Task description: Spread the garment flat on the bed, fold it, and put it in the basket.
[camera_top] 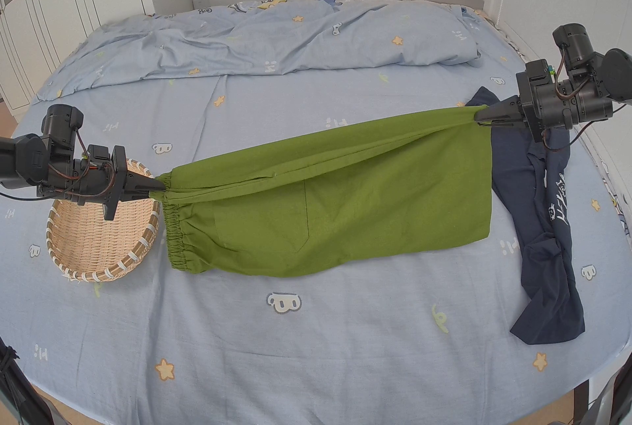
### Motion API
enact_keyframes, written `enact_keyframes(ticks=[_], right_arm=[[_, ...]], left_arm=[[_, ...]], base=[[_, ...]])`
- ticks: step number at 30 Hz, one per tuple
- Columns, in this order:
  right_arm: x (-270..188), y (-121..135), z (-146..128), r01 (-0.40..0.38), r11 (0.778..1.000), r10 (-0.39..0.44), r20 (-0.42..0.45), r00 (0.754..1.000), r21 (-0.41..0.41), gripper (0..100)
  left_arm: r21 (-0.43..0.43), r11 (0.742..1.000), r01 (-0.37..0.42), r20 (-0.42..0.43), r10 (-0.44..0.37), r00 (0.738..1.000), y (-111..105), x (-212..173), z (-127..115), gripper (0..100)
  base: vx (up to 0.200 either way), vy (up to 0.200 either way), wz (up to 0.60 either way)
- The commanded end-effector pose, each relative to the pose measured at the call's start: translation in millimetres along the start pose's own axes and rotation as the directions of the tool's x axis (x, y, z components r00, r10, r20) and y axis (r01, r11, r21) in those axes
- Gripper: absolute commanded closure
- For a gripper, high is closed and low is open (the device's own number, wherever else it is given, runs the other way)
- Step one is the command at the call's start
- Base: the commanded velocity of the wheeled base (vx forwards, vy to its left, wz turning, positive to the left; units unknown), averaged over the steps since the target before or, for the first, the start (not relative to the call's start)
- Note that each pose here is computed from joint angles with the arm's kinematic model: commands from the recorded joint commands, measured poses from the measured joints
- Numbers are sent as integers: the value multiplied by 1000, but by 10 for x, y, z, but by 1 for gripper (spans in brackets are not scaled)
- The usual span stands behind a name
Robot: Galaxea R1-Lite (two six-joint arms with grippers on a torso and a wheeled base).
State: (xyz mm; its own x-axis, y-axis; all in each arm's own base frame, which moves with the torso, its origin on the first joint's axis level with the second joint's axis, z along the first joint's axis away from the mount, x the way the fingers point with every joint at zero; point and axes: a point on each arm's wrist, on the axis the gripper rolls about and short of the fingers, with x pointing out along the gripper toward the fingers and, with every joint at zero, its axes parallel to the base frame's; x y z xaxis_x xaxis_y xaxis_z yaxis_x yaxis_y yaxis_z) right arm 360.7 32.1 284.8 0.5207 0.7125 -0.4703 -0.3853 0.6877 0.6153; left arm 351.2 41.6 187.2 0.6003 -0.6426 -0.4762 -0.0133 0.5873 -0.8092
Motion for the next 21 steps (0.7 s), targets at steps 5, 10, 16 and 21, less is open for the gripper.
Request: enact_keyframes(ticks=[5,10,16,21], right_arm=[[306,-228,-15,30,995,-20,-107,994,91,100],[338,-260,-38,51,993,-37,-126,991,106,100],[203,-104,-65,37,997,-27,-130,991,72,100],[-98,196,-14,3,998,-6,-37,999,-64,100]], left_arm=[[-9,1000,-19,9,19,1000,159,215,238,100],[0,1000,-25,30,25,999,172,229,321,100],[0,1000,-26,23,26,999,177,265,318,100],[-3,1000,-29,17,29,999,183,266,294,100]], base=[[0,0,0],[0,0,0],[0,0,0],[0,0,0]])
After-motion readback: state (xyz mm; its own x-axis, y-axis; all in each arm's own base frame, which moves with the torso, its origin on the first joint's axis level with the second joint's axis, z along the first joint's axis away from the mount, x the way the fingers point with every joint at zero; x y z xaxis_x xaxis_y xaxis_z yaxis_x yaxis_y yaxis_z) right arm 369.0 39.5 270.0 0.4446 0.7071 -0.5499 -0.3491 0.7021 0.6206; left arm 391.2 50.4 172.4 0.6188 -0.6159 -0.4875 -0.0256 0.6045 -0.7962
